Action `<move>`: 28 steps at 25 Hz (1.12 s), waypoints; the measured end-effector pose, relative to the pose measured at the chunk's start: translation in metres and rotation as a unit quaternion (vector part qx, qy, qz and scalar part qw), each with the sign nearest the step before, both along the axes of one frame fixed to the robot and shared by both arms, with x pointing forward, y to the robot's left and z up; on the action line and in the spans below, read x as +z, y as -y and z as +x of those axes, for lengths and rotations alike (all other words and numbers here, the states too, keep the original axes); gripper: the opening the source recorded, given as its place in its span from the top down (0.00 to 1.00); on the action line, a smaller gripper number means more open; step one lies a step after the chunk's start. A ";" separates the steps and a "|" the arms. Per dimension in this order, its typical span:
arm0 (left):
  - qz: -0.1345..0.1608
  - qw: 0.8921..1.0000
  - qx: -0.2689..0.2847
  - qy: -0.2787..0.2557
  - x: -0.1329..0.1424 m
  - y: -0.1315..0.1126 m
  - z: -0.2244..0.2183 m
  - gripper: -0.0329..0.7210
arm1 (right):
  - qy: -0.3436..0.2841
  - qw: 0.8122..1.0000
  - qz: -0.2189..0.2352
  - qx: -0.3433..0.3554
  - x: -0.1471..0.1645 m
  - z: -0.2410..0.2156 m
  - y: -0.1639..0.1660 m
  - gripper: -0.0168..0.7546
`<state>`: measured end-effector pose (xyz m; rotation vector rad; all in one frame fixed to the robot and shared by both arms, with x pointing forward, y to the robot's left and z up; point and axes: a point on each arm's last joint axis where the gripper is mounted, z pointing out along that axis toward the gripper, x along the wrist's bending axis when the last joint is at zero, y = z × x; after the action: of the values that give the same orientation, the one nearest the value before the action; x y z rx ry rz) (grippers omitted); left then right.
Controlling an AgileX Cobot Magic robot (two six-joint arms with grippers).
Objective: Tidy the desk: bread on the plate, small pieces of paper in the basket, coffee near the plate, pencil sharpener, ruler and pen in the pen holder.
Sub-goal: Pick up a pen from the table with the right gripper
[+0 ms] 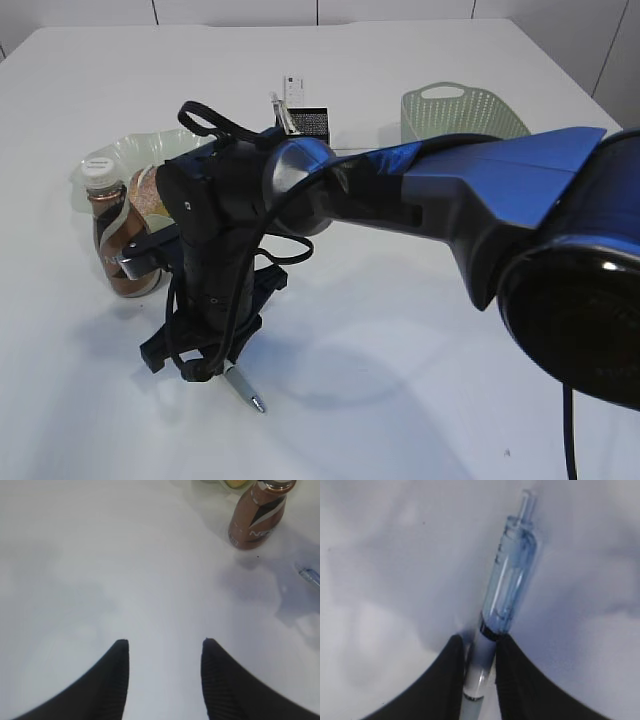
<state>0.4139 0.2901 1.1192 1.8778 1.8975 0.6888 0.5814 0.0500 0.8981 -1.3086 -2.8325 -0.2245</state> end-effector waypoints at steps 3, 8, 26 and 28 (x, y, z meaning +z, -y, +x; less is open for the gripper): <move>0.002 1.000 0.000 0.000 0.000 0.000 0.000 0.52 | 0.001 1.000 -0.001 0.001 0.000 0.000 0.000 0.82; 0.003 1.000 0.000 0.000 0.000 0.000 0.000 0.52 | -0.002 1.000 -0.012 0.004 0.001 0.000 0.001 0.85; 0.003 1.000 0.000 0.001 0.000 -0.001 0.000 0.52 | 0.098 0.995 0.032 0.018 0.112 0.009 0.000 0.85; 0.003 1.000 0.000 0.001 0.000 -0.001 0.000 0.52 | 0.128 0.991 0.033 0.015 0.138 0.007 0.008 0.85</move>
<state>0.4140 0.2906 1.1193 1.8808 1.8974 0.6969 0.5885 0.0424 1.0358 -1.3099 -3.0193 -0.5161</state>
